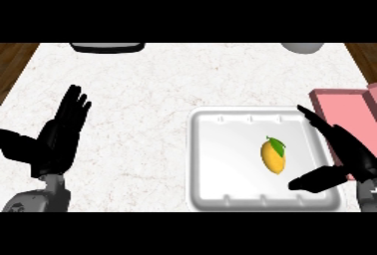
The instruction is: Pick the lemon from the tray and place it in the cardboard box
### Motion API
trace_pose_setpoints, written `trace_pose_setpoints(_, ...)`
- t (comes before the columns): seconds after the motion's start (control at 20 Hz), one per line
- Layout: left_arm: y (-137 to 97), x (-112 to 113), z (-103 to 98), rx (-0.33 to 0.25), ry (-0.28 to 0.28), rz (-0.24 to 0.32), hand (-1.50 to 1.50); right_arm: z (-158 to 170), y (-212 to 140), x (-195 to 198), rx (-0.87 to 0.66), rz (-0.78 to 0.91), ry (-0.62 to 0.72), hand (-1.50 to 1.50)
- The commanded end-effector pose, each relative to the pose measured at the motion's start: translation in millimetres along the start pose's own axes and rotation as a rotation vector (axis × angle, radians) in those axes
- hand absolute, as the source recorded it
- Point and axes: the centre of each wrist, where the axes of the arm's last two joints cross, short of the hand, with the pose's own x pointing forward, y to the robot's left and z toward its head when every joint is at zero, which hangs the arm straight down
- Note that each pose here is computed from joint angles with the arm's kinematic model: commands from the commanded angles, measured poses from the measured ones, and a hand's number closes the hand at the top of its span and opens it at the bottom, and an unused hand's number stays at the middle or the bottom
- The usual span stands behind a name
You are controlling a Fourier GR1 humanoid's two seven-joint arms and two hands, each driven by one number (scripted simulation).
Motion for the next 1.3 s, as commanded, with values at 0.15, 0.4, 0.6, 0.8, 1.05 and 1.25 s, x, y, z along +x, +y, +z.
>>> trace_pose_setpoints(0.15, 0.6, 18.9, 3.3, 0.013, 0.021, 0.013, 0.00, -10.7, -14.0, -14.5, 0.007, 0.033, 0.019, -1.50)
trace_pose_setpoints(0.4, 2.6, -9.9, 12.8, 0.002, 0.006, 0.017, 0.00, -24.2, 11.8, -0.3, -0.017, 0.046, 0.034, -1.50)
trace_pose_setpoints(0.6, 19.0, 2.5, -0.8, 0.006, 0.004, 0.009, 0.00, -32.5, 26.5, -21.9, 0.009, 0.047, 0.047, -1.50)
trace_pose_setpoints(0.8, 21.0, -2.9, 2.1, -0.003, 0.002, 0.010, 0.00, -38.6, 32.4, -10.2, 0.011, 0.039, 0.041, -1.50)
trace_pose_setpoints(1.05, 13.8, 13.8, -18.9, 0.010, 0.007, -0.009, 0.00, -30.3, 33.9, -17.8, 0.042, 0.069, 0.034, -1.50)
trace_pose_setpoints(1.25, 2.8, 18.6, -6.4, 0.000, 0.000, 0.002, 0.00, -31.6, 49.6, -21.1, 0.018, 0.043, 0.055, -1.50)
